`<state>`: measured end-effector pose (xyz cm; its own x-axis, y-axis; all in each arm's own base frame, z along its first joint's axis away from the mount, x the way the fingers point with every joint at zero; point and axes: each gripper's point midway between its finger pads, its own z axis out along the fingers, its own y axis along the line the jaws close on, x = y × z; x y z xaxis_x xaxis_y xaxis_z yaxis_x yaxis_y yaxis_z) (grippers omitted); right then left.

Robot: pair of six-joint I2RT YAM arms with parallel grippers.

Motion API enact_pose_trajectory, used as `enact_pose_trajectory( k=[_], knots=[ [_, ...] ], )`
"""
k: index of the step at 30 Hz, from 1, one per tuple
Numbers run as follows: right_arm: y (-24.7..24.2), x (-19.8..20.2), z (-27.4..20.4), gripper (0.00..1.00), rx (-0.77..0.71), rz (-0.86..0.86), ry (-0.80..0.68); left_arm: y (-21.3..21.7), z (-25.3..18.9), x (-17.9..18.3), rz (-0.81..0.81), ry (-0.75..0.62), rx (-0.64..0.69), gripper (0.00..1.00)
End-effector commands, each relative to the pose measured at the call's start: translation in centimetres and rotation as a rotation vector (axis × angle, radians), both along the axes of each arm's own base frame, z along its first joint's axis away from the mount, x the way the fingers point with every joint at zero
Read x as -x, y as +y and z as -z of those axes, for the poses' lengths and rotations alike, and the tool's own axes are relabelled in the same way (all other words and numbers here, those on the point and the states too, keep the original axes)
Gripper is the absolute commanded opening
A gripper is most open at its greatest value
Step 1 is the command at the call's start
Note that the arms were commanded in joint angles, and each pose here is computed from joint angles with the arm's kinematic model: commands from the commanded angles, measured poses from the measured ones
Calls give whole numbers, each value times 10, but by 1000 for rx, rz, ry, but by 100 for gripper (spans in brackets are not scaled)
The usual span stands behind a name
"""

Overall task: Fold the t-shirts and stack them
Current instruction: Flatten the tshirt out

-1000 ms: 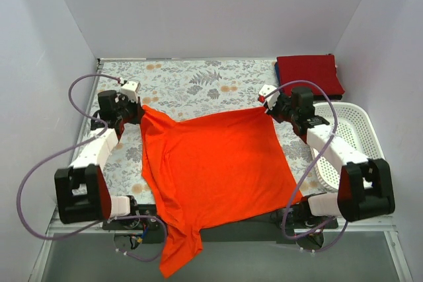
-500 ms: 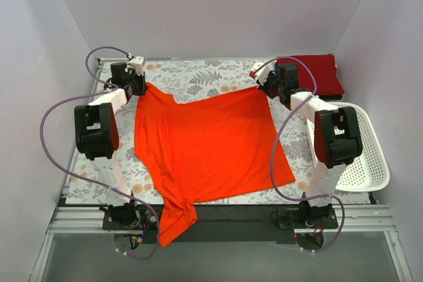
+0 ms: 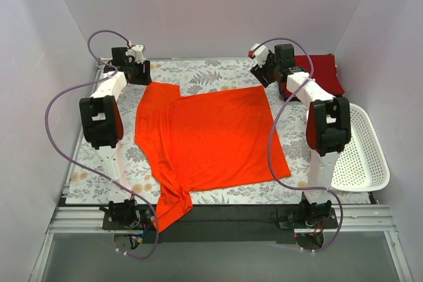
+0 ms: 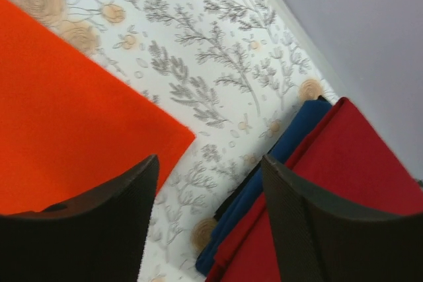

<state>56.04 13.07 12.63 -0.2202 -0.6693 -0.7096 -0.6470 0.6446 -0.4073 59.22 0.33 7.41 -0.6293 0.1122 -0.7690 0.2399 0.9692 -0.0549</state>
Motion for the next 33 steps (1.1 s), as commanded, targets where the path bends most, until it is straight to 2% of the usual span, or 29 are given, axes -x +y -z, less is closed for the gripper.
enact_pose_trajectory(
  k=[1,2,3,5,6,7,8,10,13,14,16,22,29,33],
  knots=[
    [18,46,-54,81,-84,-54,76,-26,-75,98,136,132,77,60],
    [21,56,-59,88,-94,-70,94,-37,-61,129,183,230,124,61],
    [21,74,-51,91,-91,-81,163,-42,-65,153,205,280,141,64],
    [21,113,-34,91,-78,-121,309,-54,-47,210,243,429,202,64],
    [19,131,-28,90,-71,-128,375,-56,-48,224,247,450,206,64],
    [17,150,-16,89,-65,-142,449,-54,-42,238,235,482,185,62],
    [18,165,-7,82,-66,-163,496,-52,-31,252,232,524,164,60],
    [15,194,12,75,-67,-177,597,-51,-21,271,227,586,149,58],
    [10,212,35,64,-48,-162,674,-45,0,287,206,651,110,53],
    [9,216,39,64,-46,-160,687,-43,2,288,202,655,100,52],
    [4,225,58,57,-18,-149,738,-39,13,291,184,687,79,51],
    [-15,226,92,48,63,-98,794,6,56,285,73,749,-107,45],
    [-26,196,114,46,103,-44,800,57,77,239,-23,730,-239,44],
    [-15,173,98,46,65,-47,747,83,64,207,-68,663,-328,43]
  ],
)
